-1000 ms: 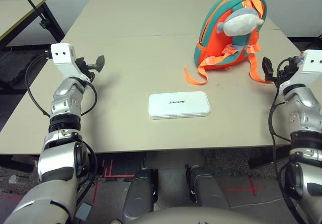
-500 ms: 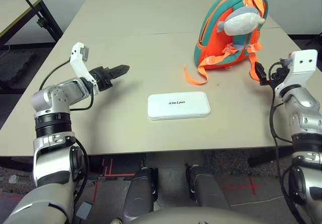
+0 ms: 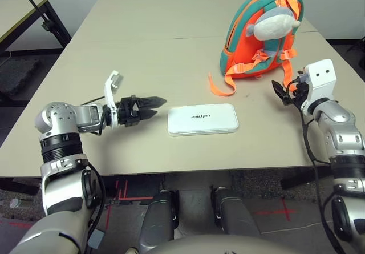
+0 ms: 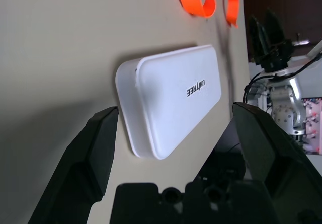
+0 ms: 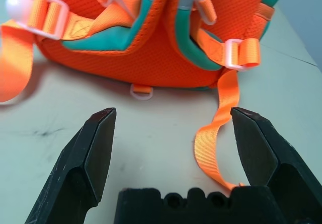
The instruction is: Put the pencil case into the backpack and zip it.
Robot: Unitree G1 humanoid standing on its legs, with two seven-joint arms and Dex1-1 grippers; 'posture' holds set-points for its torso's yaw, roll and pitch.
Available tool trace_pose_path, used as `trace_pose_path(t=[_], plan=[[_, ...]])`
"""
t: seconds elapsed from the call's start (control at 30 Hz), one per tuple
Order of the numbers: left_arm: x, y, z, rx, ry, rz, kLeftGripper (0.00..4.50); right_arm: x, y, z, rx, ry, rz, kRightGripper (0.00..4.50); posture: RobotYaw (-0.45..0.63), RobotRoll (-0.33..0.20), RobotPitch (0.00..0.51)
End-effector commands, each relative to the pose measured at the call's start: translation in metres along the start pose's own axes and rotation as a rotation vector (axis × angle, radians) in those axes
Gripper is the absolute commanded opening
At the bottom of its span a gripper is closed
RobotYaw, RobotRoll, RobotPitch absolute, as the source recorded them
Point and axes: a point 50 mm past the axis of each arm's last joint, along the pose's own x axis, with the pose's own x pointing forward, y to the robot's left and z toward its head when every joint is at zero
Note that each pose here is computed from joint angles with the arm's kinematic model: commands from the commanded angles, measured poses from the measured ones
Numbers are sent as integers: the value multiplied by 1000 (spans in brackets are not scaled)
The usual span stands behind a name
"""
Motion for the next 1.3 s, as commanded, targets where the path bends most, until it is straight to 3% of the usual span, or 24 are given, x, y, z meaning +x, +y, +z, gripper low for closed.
trace_pose_path(t=[0.03, 0.57, 0.7, 1.0, 1.3], plan=[[6, 12, -7, -66, 43, 48, 4500, -3, 4, -1, -22, 15, 26, 4482, -171, 0, 120], [27, 26, -16, -141, 106, 59, 4500, -22, 39, -6, -180, 140, 361, 4482, -205, 0, 122], [28, 26, -17, -139, 110, 56, 4500, -25, 52, -7, -181, 160, 457, 3610, -203, 0, 121], [27, 29, -18, -133, 107, 57, 4500, -25, 80, -8, -188, 180, 616, 110, -188, 0, 122], [25, 32, -21, -136, 106, 56, 4500, -23, 96, -5, -198, 175, 716, 46, -176, 0, 126]])
